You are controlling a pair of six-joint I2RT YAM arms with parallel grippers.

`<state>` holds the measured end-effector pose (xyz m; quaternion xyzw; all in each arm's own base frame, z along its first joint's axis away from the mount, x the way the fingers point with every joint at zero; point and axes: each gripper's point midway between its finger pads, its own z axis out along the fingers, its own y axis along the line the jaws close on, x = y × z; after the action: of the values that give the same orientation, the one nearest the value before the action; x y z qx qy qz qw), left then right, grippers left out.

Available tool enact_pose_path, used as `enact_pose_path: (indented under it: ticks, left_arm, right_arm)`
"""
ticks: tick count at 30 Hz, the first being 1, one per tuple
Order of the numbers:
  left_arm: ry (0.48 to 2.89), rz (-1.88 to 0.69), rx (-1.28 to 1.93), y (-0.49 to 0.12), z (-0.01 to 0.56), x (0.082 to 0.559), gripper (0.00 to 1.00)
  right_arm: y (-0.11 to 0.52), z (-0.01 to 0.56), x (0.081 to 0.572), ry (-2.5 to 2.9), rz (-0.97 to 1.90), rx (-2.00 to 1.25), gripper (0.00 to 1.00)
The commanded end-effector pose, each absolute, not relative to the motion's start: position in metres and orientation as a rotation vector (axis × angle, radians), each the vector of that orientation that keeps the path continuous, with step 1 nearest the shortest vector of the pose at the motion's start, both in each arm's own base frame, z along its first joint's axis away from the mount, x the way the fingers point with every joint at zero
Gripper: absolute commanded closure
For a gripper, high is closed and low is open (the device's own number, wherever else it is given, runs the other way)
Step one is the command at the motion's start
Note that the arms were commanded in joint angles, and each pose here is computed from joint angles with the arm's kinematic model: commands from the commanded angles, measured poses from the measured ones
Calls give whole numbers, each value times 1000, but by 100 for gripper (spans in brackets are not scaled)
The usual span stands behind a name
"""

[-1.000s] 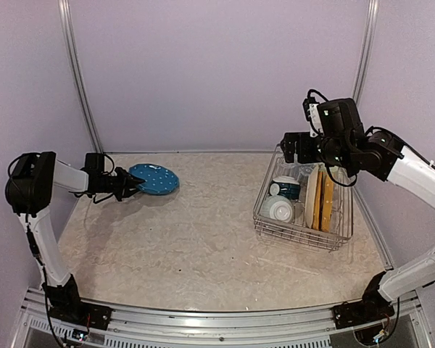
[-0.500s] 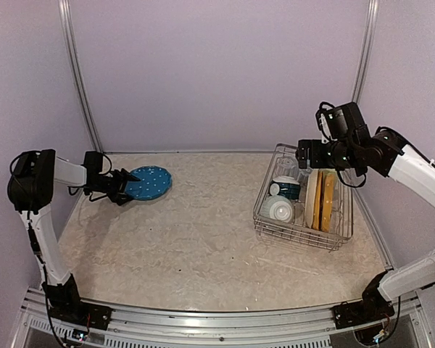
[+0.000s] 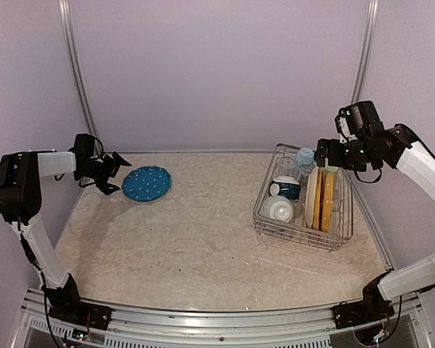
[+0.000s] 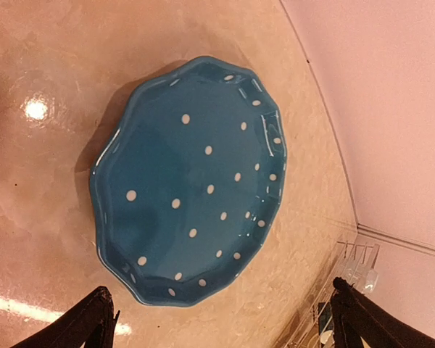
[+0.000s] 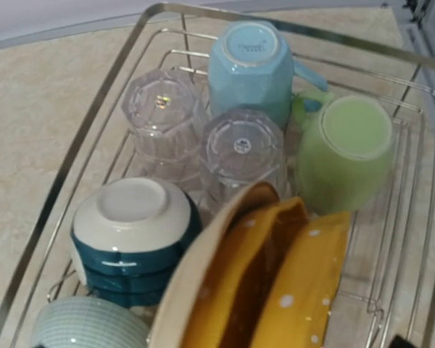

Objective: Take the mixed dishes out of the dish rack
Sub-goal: Place the plate at the corner of the board, then grab the plate from the dish rack.

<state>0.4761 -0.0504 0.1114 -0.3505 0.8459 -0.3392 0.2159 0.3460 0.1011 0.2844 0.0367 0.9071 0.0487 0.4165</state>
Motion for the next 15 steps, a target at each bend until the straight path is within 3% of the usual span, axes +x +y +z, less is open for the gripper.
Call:
enact_pose_path:
  ticks: [1,10,15]
  left_arm:
    - [2295,-1017,-831,-65,163,475,1]
    - [2298,-1140,-439,-155,225,447,3]
    - [2309,-1118,-209,-201,242,426,3]
  right_arm:
    - [95,278,341,2326,259,128,3]
    - [79,247,336,2359,399,256,29]
    - [67,228,336,2400,322,340,34]
